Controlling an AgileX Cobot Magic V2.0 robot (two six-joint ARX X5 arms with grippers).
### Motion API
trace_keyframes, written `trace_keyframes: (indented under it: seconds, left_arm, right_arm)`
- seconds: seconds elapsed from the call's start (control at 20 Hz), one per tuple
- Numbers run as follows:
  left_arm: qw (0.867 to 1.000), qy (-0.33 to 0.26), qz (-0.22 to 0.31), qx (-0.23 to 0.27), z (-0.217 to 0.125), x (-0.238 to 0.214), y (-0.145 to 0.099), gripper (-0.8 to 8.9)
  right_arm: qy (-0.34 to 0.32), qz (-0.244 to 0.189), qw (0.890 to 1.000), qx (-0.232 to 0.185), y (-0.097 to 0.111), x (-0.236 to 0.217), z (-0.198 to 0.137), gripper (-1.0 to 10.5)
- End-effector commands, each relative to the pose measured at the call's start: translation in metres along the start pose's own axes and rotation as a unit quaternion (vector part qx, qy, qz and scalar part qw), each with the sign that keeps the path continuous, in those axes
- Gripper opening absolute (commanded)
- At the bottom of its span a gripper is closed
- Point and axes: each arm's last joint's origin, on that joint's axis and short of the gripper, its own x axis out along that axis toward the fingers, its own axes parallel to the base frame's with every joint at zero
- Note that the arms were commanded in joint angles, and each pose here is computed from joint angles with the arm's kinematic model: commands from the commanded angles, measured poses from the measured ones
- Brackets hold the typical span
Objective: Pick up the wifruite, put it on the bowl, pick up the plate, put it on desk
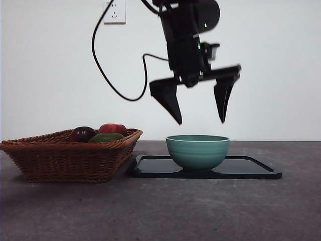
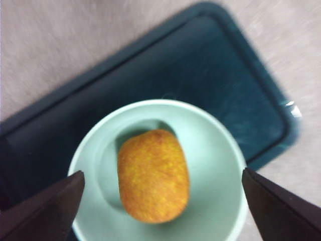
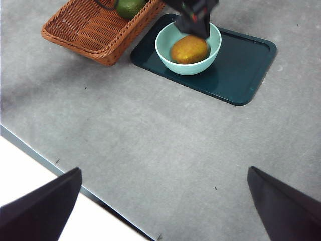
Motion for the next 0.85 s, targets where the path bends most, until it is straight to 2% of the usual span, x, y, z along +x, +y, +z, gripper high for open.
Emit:
trace_keyframes:
  seconds: [0.05, 0.85]
  left_arm:
    - [1.000, 0.010, 0.001, 0.012, 0.001, 0.020, -0.003, 4.99]
    - [0.999, 0.042, 0.010, 0.014, -0.008, 0.061, -0.003, 4.95]
  right_arm:
    - [-0.007, 0.004, 1.000, 0.004, 0.001, -0.002, 0.002, 5.8]
    - [-0.007, 0.004, 1.000, 0.004, 0.001, -0.002, 0.002, 5.8]
